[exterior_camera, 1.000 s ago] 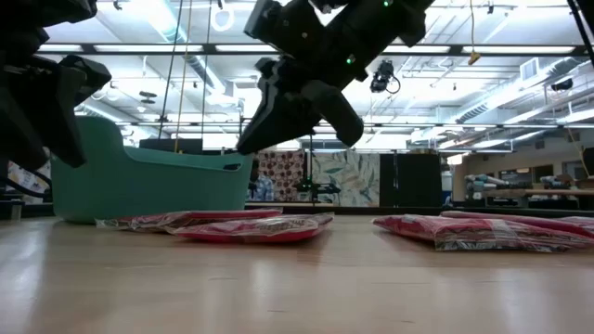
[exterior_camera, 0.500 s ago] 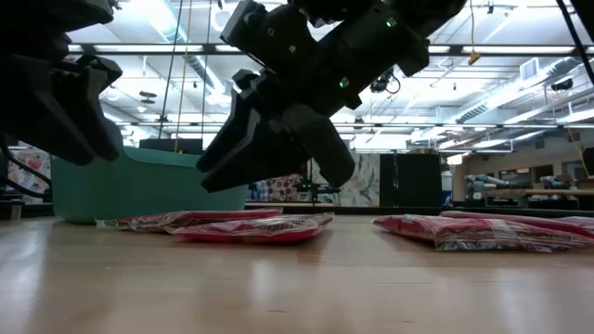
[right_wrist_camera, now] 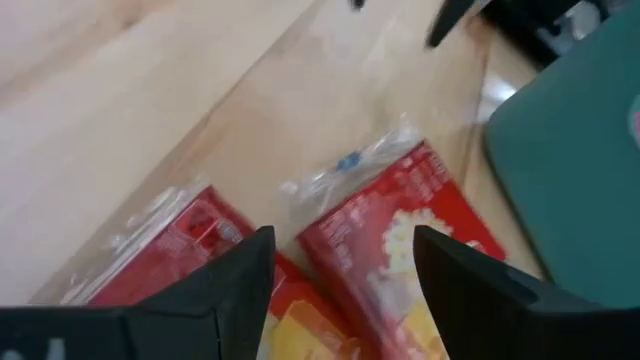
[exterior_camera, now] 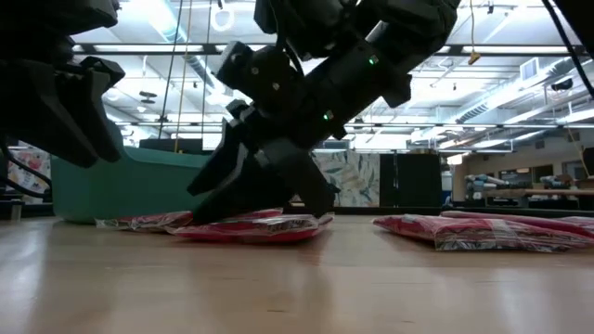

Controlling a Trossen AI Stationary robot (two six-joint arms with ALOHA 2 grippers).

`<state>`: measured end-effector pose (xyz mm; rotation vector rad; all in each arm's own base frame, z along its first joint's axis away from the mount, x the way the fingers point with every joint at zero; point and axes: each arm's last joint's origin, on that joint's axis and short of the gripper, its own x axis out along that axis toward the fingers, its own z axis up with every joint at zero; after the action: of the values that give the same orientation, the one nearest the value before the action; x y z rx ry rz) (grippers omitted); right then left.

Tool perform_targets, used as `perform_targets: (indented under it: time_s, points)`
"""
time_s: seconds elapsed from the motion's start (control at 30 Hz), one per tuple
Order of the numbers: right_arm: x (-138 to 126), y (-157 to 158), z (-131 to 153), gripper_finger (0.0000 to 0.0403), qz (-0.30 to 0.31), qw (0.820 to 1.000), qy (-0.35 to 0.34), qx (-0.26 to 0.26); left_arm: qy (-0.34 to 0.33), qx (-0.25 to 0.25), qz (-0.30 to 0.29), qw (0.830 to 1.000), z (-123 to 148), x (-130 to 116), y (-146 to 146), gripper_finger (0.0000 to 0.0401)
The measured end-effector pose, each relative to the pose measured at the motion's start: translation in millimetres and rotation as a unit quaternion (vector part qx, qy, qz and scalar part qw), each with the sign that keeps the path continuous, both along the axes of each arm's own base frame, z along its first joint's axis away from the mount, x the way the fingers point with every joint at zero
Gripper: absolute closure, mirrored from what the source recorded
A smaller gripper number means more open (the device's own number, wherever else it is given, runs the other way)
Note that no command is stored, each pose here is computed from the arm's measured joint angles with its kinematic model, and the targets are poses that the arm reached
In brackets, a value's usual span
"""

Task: Sort popcorn bags into baskets
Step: Put the red popcorn bag into the green bin

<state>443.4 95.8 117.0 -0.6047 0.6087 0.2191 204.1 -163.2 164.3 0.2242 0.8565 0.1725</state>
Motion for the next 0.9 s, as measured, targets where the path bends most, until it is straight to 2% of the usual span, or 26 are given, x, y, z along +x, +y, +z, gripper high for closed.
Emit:
perform_targets:
  time_s: [0.23, 0.47, 0.6, 0.77, 0.83, 0.9]
  points:
    - [1.8, -10.4, 0.2, 0.017, 0.005, 1.0, 0.003, -0.012, 0.003, 0.002, 0.0, 1.0, -0.1, -0.5, 0.5, 0.0259]
    - [7.3, -32.9, -17.2, 0.0213, -0.007, 1.0, 0.022, 0.003, 0.009, -0.006, -0.005, 1.0, -0.3, -0.8, -0.2, 0.0259]
    - [8.0, -39.9, -23.0, 0.0267, -0.02, 0.999, 0.033, 0.026, 0.021, -0.017, -0.012, 1.0, 0.4, -0.8, -1.5, 0.0259]
    - [7.2, -41.8, -21.5, 0.0375, -0.027, 0.999, 0.034, 0.026, 0.031, -0.021, -0.018, 0.999, 6.8, 0.5, -4.3, 0.0259]
    - [7.5, -40.8, -21.2, 0.0391, -0.028, 0.999, 0.03, 0.024, 0.037, -0.016, -0.017, 0.999, 11.3, 1.2, -4.8, 0.0259]
    - [6.6, -39.1, -19.3, 0.0387, -0.032, 0.999, 0.03, 0.019, 0.04, -0.014, -0.019, 0.999, 15.9, 1.6, -6.6, 0.0259]
